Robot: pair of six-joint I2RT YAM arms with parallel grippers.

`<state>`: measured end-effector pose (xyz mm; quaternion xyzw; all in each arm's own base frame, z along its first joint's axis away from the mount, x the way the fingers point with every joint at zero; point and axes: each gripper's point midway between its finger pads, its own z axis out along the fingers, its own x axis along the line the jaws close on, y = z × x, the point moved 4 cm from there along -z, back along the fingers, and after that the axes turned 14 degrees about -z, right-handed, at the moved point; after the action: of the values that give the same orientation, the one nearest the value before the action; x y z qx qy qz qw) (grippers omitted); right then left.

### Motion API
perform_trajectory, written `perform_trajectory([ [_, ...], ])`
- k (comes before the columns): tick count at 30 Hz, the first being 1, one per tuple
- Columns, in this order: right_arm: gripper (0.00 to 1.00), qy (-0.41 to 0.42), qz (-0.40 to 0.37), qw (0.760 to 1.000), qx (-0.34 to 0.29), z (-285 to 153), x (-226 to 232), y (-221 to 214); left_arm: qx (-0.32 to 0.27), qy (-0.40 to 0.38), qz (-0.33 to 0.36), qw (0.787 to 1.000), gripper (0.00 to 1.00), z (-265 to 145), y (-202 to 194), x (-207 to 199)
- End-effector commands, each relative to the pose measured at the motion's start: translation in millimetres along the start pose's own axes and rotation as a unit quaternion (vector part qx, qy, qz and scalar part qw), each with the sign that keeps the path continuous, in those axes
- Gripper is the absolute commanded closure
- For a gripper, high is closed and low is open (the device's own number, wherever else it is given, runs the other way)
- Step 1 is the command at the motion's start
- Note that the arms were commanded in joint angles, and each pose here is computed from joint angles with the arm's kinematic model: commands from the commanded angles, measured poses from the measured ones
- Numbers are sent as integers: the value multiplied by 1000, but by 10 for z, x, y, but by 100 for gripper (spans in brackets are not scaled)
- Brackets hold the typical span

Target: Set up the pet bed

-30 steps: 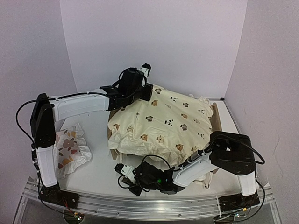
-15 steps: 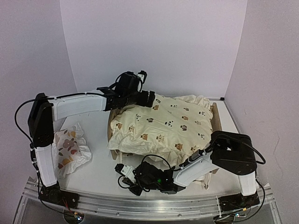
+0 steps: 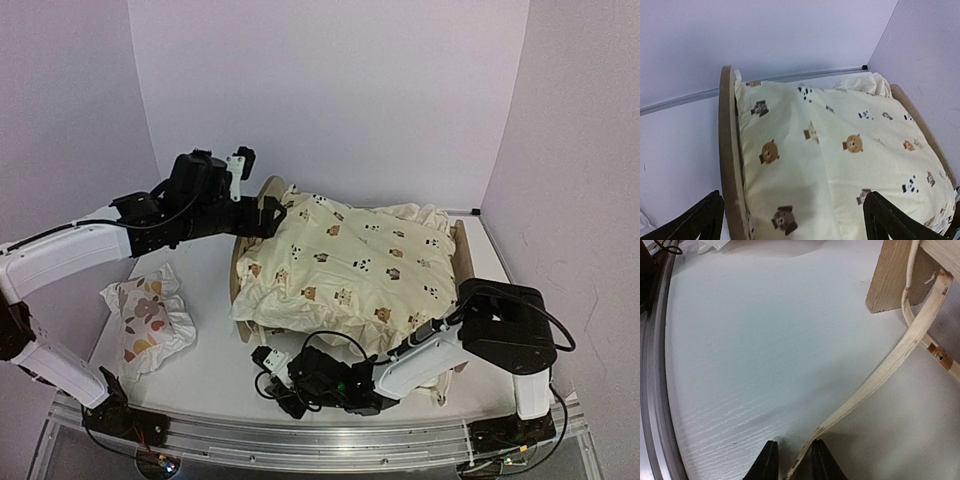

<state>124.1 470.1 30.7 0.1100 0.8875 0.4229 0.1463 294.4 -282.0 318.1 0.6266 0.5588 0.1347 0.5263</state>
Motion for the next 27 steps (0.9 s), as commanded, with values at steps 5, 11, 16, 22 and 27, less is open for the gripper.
perform_trajectory([
  [5,65,-5,-4,998,61,-146,-27,-134,66,73,-47,994,12,-302,-602,523],
  [11,48,-13,-30,997,75,-342,-103,9,107,99,-77,986,19,-533,-958,733],
  [16,40,-38,-49,996,70,-550,-221,161,117,118,-86,982,18,-615,-1105,844],
  [22,40,-24,-69,997,40,-517,-190,474,82,98,-73,989,15,-629,-823,692],
  [27,45,-28,-85,996,-7,-357,-168,751,52,110,-63,991,15,-700,-579,646],
])
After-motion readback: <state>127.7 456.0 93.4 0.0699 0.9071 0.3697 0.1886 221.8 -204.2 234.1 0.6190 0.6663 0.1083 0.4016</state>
